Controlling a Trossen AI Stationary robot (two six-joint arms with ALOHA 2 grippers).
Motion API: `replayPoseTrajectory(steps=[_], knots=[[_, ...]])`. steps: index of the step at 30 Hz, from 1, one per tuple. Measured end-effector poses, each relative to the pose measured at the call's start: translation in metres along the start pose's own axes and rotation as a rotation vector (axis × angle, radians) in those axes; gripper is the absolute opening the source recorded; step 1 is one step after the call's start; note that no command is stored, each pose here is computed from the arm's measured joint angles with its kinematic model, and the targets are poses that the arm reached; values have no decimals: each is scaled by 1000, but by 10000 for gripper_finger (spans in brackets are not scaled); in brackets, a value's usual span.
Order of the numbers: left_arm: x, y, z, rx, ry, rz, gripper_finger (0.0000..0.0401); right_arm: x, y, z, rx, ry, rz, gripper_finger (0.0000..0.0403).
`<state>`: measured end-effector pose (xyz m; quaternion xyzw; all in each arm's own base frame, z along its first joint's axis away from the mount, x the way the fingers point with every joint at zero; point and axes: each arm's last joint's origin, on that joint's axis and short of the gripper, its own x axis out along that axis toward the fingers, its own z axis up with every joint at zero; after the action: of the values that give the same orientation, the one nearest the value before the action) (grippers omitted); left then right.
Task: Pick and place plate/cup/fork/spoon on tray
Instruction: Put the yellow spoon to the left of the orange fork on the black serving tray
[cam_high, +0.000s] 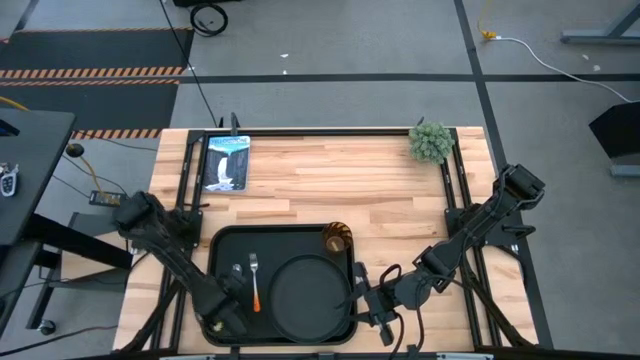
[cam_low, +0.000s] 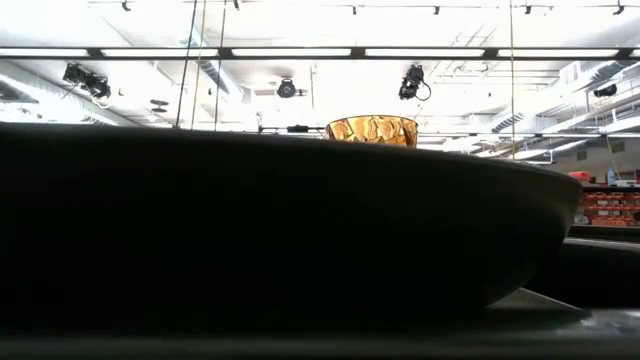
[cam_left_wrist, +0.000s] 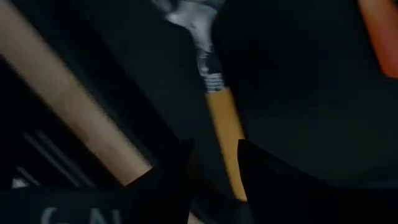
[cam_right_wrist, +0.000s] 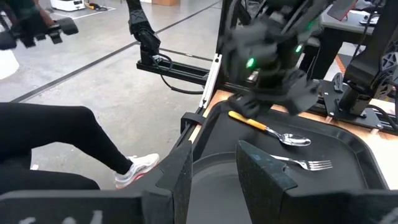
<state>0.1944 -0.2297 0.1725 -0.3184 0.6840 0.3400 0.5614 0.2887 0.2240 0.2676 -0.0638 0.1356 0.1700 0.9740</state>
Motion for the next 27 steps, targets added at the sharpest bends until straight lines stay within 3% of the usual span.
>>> replayPoseTrajectory(steps=[7,12,15,20,27], knots=[[-25,45,-6,-135,-195,-263,126,0,0,0,0,1,0,130],[-1,51,-10,-185,-112,-416,116,0,0,0,-2,4,0,130],[10,50,-8,-217,-54,-446,122,0,0,-1,-2,6,0,130],[9,47,1,-251,-30,-443,166,0,0,-1,-2,6,0,130],[16,37,13,-239,7,-334,189,0,0,-1,-3,7,0,130]])
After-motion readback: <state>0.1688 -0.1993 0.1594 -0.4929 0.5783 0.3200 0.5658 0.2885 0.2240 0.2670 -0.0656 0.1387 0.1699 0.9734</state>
